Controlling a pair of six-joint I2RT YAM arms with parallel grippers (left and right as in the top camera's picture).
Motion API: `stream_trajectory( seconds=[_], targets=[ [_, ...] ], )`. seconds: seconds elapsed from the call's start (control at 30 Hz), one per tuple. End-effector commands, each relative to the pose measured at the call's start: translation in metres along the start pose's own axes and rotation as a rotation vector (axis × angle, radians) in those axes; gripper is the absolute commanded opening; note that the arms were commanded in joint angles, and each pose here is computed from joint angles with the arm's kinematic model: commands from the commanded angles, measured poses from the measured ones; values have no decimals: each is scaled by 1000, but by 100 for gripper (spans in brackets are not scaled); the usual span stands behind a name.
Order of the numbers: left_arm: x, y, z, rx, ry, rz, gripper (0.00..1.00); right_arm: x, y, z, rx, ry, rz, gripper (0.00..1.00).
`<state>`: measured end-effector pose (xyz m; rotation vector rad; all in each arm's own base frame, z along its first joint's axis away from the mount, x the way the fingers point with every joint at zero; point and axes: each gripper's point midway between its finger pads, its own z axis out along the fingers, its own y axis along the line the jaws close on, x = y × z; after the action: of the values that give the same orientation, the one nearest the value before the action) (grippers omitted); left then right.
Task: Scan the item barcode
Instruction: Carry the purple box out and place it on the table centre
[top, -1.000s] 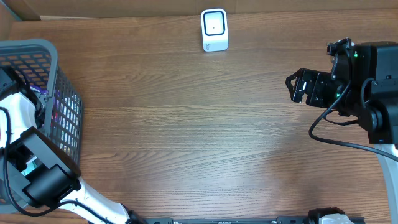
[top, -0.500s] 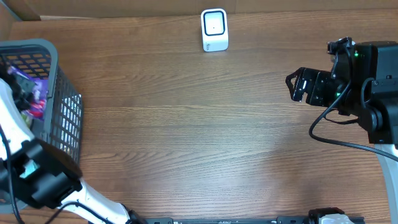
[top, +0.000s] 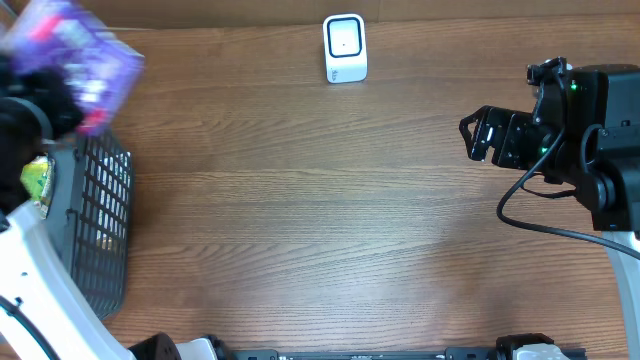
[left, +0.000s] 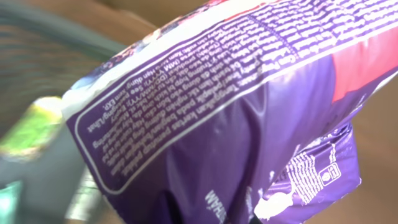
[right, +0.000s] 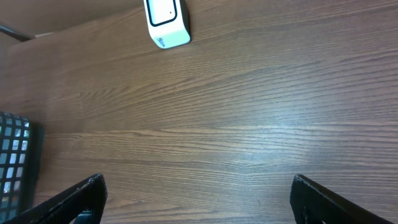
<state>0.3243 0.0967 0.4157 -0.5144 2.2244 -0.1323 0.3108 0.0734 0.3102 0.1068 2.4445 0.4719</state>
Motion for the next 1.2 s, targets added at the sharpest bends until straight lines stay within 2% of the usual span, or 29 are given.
stream_trajectory(
  seconds=[0.0,0.1,0.27,0.53,0.73,0.93,1.17],
  targets=[
    [31,-51,22,185,144,189,4,-6,4,-5,-7,-24,-10,95],
    [71,-79,38,252,293,300,4,-6,4,-5,-7,-25,-10,95],
    [135,-106,80,306,538,388,4,-6,4,-5,-7,-24,-10,95],
    [253,-132,149,352,913,454,4,-6,4,-5,-7,-24,-10,95],
    [334,-128,190,300,1139,489,4,-5,4,-5,-6,-19,-9,95],
    [374,-122,215,250,1254,485,4,-5,3,-1,-3,-10,-6,96],
    [367,-129,218,262,1219,478,10,-2,0,6,5,20,1,96]
  ],
)
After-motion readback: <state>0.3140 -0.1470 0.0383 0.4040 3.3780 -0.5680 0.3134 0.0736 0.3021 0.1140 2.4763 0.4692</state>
